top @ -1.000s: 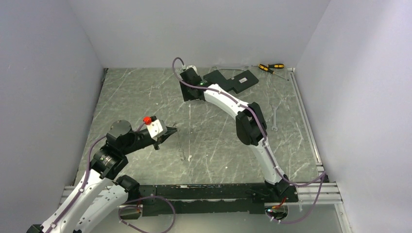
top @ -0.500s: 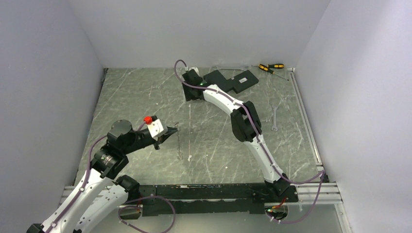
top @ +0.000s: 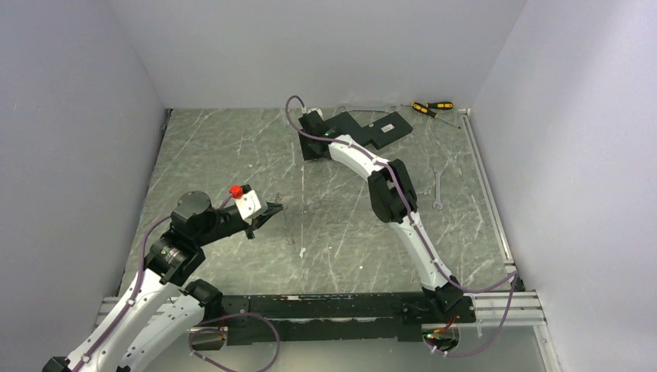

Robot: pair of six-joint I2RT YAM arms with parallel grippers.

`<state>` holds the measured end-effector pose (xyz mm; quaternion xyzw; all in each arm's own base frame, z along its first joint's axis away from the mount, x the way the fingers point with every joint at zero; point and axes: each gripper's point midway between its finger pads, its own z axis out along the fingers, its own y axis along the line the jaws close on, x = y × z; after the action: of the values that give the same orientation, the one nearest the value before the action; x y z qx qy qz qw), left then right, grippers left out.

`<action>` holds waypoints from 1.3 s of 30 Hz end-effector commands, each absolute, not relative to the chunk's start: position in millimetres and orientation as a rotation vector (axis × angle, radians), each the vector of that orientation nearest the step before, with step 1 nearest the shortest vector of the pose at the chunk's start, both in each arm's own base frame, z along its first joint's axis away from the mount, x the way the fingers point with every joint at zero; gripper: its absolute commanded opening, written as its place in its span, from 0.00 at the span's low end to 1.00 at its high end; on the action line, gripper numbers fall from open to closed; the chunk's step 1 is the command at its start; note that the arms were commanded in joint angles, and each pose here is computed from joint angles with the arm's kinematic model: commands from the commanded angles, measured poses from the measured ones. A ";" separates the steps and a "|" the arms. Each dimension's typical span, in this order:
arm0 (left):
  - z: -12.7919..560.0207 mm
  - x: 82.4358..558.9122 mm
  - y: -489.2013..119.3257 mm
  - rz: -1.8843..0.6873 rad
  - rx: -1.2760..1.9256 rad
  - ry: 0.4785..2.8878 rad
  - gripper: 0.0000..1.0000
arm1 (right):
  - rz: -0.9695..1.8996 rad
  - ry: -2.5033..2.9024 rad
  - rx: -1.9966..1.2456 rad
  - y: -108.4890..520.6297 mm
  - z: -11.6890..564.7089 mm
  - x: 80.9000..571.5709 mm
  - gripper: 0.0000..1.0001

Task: Put the keys on the keyring

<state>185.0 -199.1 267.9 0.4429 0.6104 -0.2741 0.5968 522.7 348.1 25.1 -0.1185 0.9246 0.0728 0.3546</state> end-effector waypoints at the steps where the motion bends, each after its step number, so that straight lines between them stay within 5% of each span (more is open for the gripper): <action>1: 275.3 186.2 -200.5 -0.611 1.053 1.356 0.00 | 0.237 2.364 -0.321 358.9 28.5 527.9 0.44; 14: 275.3 185.5 -200.4 -0.612 1.054 1.353 0.00 | 0.232 2.373 -0.345 348.0 41.8 509.2 0.09; 21: 276.1 184.8 -200.8 -0.615 1.057 1.350 0.00 | 0.250 2.340 -0.369 342.8 61.6 497.5 0.01; 36: 274.1 184.8 -202.4 -0.627 1.059 1.352 0.00 | 0.288 2.398 -0.400 319.7 67.2 424.3 0.00; 39: 274.4 184.3 -203.5 -0.634 1.062 1.351 0.00 | 0.327 2.428 -0.383 312.1 57.3 399.9 0.07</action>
<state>184.6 -199.5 263.2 0.4498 0.6088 -0.2725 0.5940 415.6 308.7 37.5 -0.1647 0.9338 0.0875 0.3054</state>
